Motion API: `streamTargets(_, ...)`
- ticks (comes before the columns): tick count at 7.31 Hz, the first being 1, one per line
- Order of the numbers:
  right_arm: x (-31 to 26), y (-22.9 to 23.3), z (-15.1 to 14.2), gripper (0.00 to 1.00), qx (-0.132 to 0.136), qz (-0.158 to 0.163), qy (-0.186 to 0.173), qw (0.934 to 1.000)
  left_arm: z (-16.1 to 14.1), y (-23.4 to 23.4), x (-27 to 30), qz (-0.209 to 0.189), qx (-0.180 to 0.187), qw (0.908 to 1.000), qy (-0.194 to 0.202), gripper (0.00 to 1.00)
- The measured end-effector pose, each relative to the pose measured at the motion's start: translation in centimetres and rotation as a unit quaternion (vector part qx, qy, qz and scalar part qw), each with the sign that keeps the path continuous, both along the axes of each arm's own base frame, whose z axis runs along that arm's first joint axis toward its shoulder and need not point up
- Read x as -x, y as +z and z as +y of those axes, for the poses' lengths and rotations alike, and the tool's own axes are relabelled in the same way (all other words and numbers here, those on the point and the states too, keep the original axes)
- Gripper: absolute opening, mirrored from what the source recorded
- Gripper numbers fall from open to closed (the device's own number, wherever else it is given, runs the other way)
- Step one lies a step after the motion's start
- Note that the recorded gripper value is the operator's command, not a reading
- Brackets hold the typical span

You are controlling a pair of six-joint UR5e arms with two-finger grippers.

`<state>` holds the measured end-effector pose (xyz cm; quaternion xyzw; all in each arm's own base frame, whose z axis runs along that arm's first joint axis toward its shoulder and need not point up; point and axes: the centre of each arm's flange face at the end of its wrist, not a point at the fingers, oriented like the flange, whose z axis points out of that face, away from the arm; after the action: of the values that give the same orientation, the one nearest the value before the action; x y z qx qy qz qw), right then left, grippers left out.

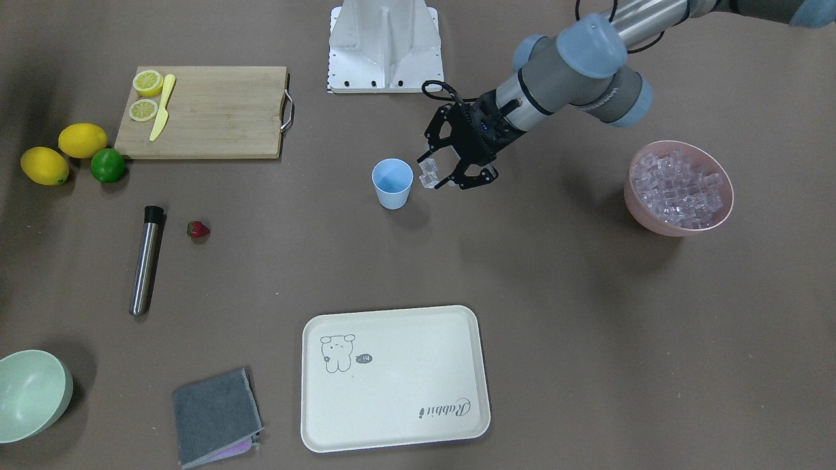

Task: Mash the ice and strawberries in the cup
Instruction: 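Lower the ice cube over the blue cup and open the left gripper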

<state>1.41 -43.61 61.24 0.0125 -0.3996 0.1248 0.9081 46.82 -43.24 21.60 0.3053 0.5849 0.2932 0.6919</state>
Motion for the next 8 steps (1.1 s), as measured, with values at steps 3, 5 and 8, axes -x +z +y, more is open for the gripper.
streamTargets(3,0.0,0.2,0.3,1.0,-0.005,-0.001,0.0,1.0,3.3,-0.2,-4.0,0.0,-0.005,0.9999,-0.016,0.0)
streamTargets(5,0.0,0.5,0.4,1.0,-0.004,-0.001,0.0,1.0,3.6,0.3,-5.2,-0.007,-0.003,0.9998,-0.02,0.0)
streamTargets(8,-0.1,0.8,0.6,1.0,-0.002,0.0,0.0,1.0,4.5,0.3,-6.8,-0.009,-0.005,0.9996,-0.027,0.3)
